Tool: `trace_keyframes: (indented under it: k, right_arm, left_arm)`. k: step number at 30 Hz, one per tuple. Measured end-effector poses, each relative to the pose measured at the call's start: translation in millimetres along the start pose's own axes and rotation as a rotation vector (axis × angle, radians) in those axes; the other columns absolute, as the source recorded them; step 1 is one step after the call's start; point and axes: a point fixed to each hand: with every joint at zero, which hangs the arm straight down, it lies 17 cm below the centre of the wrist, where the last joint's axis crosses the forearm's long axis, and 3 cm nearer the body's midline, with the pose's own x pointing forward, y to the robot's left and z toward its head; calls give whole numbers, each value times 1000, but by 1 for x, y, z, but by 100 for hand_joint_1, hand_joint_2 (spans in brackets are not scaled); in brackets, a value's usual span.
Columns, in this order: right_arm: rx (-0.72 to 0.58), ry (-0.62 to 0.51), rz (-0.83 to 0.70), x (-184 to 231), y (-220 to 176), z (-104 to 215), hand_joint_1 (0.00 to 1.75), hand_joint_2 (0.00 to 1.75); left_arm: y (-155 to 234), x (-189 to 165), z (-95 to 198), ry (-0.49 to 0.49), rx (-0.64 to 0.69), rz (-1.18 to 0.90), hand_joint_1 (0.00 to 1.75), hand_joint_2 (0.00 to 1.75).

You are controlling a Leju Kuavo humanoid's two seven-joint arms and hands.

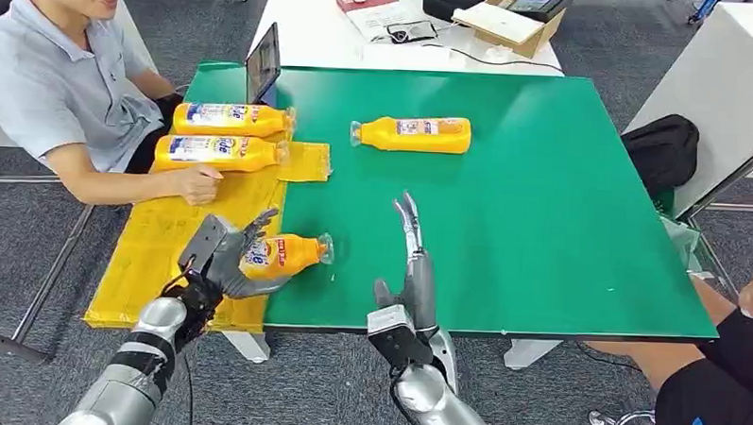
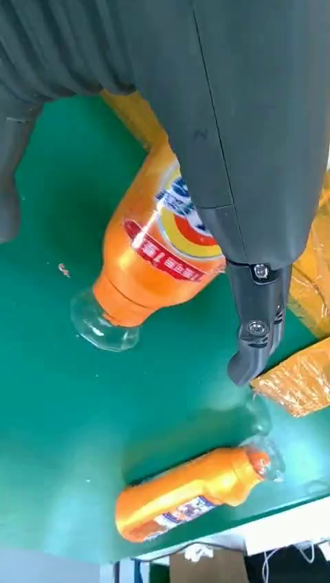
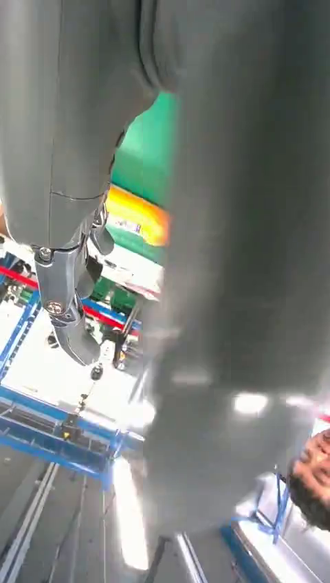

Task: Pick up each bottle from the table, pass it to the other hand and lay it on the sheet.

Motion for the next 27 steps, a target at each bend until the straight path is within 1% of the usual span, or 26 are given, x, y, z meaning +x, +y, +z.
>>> trace_keyframes:
  k: [2,4,7,10,11,12,14,17,20,22,24,27]
  right_arm:
    - [7,2,3,-2,0,1,0,175]
    - [17,3,0,-3,1,2,0,175]
    - [24,5,6,-5,2,3,0,175]
    - [26,11,20,-9,0,5,0,175]
    - [24,12,25,-10,-1,6,0,175]
    - [24,13,31,-11,-2,7,0,175]
    - [20,16,43,-13,-4,8,0,175]
    - [15,19,53,-14,-5,11,0,175]
    - [20,24,57,-16,-5,14,0,175]
    - [65,8,77,-17,-2,16,0,175]
    - [143,5,133,-27,1,19,0,175]
    - [204,-8,260,-43,-10,22,0,175]
  left_arm:
    - [-18,5,6,-16,-32,-129,0,175]
    - [-39,11,10,-29,-64,-180,0,175]
    - [-64,26,17,-71,-95,-101,0,175]
    - [-81,57,28,-168,-114,39,0,175]
    - [-80,70,31,-213,-94,58,0,175]
    - [-79,86,34,-266,-55,83,0,175]
    - [-68,114,36,-341,31,152,0,175]
    - [-54,148,42,-429,108,349,0,175]
    - [-44,169,53,-503,145,526,0,175]
    - [-36,178,62,-545,179,613,0,175]
    - [-23,183,72,-583,221,680,0,175]
    - [-7,187,83,-615,264,719,0,175]
